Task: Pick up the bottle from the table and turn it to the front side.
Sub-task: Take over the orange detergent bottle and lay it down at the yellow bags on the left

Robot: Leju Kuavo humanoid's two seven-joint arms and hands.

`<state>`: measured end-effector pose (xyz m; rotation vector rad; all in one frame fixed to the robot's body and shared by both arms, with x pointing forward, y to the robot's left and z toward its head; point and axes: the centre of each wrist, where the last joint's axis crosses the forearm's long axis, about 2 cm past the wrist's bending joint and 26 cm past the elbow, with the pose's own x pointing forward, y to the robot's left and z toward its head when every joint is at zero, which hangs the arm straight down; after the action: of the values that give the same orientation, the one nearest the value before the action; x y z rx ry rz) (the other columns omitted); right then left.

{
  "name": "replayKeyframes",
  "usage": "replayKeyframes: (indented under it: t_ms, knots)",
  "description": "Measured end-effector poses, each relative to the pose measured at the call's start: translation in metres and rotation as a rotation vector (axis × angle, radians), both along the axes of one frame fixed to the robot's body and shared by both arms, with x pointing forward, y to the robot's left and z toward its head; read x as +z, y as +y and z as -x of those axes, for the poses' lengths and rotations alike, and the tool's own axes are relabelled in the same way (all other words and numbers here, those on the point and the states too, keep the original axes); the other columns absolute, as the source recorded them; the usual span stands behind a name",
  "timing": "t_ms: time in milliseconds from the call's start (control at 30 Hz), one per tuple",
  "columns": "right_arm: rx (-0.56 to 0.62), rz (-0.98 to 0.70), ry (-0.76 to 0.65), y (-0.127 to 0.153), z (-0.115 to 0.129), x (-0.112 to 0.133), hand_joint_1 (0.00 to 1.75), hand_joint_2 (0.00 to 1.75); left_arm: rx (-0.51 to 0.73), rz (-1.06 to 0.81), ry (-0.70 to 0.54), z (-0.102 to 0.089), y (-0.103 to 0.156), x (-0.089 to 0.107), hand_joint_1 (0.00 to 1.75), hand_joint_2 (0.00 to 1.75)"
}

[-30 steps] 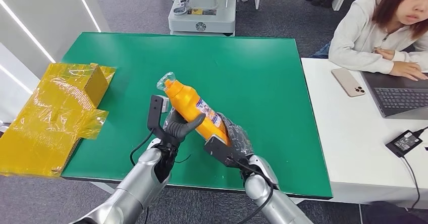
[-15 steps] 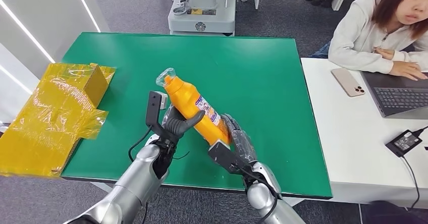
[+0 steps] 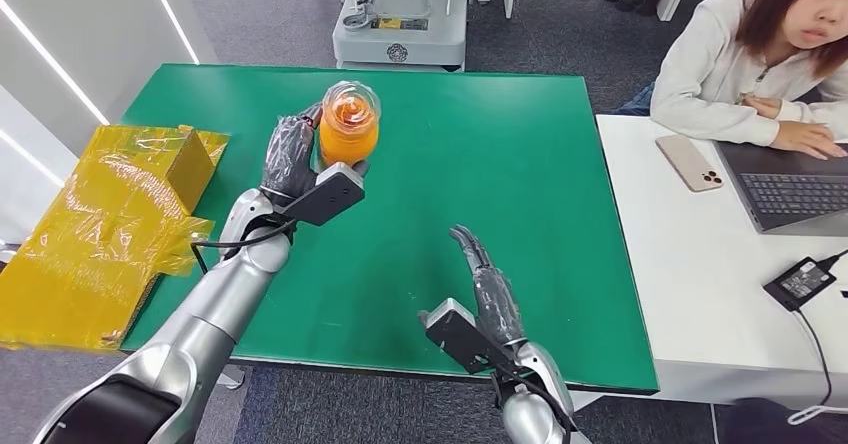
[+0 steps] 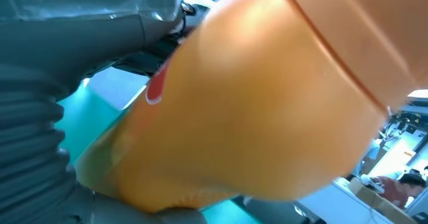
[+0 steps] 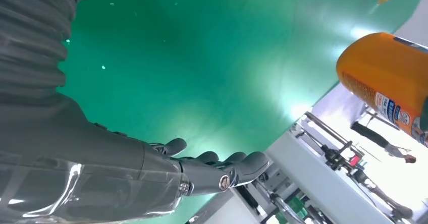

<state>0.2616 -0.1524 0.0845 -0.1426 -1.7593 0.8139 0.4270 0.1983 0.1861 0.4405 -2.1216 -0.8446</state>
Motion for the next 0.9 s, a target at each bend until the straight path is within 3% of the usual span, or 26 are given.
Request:
replayKeyframes:
  t_ms: [167, 300, 400, 533, 900]
  knots:
    - [-0.002, -0.009, -0.025, 0.000, 0.003, 0.005, 0.00, 1.75, 0.059, -0.136, -0.088, -0.004, 0.008, 0.007, 1.75, 1.75]
    - [-0.039, 0.025, -0.078, -0.004, 0.012, 0.006, 0.00, 1.75, 0.169, -0.478, -0.269, -0.010, 0.022, 0.015, 1.75, 1.75]
    - [-0.070, 0.038, -0.109, -0.010, 0.023, 0.004, 0.00, 1.75, 0.256, -0.757, -0.319, -0.016, 0.037, 0.013, 1.75, 1.75]
    - [-0.088, 0.027, -0.125, -0.017, 0.036, 0.002, 0.00, 1.75, 0.348, -1.066, -0.217, -0.019, 0.064, -0.007, 1.75, 1.75]
    - [-0.128, 0.007, -0.106, -0.029, 0.062, -0.006, 0.00, 1.75, 0.519, -1.424, 0.256, 0.006, 0.165, -0.061, 1.75, 1.75]
